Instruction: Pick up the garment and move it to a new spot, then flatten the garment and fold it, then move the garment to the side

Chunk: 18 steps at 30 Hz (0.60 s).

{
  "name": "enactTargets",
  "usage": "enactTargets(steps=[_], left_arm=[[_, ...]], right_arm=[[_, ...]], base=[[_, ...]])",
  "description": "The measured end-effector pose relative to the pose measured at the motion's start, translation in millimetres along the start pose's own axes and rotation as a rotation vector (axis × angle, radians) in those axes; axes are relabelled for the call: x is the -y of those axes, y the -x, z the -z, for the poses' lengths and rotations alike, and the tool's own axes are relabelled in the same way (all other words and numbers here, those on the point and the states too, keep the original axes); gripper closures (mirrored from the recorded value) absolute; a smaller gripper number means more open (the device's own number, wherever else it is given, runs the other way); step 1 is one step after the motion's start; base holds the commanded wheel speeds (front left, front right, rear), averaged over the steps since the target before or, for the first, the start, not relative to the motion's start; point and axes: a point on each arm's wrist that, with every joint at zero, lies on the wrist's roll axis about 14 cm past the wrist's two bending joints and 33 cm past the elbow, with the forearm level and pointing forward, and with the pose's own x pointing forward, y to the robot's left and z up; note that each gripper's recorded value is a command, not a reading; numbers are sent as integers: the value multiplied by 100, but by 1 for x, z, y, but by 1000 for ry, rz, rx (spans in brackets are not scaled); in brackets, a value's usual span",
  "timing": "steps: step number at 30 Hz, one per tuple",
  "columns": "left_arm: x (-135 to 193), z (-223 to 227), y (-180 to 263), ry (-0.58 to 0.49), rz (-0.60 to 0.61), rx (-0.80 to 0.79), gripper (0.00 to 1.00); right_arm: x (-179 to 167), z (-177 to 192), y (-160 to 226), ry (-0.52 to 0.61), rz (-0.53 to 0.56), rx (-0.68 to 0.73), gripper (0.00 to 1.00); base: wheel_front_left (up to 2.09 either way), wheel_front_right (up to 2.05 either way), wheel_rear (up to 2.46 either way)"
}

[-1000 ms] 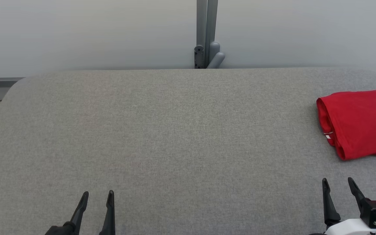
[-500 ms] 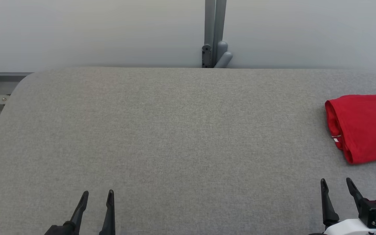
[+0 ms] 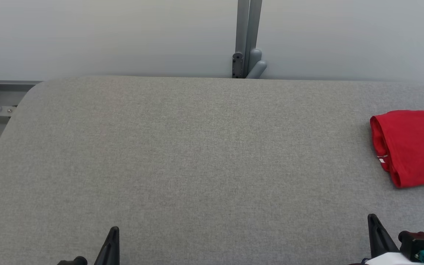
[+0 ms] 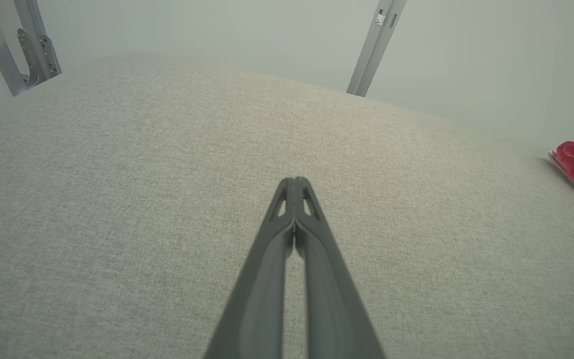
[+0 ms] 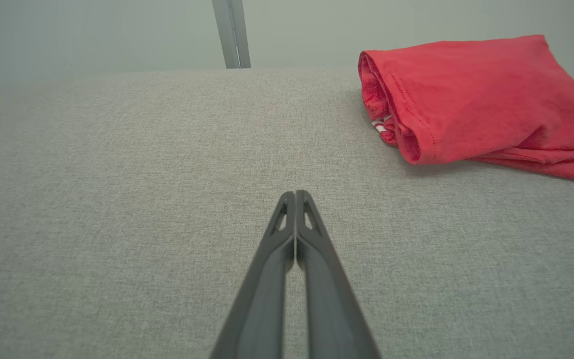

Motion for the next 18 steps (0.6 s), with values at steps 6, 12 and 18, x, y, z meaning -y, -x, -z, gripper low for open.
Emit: enactTargets(steps=[6,12,18], left_arm=[[-6,-4,-6,100,-37,4,100],[-11,-10,-13,198,-59,15,100],[-14,-16,-22,304,-75,25,100]], right_arm=[[5,-3,-5,-127,30,3,100],[6,-7,-9,-248,47,11,100],[8,-12,-14,-376,61,21,100]], base=[[0,0,0],[0,0,0],[0,0,0]])
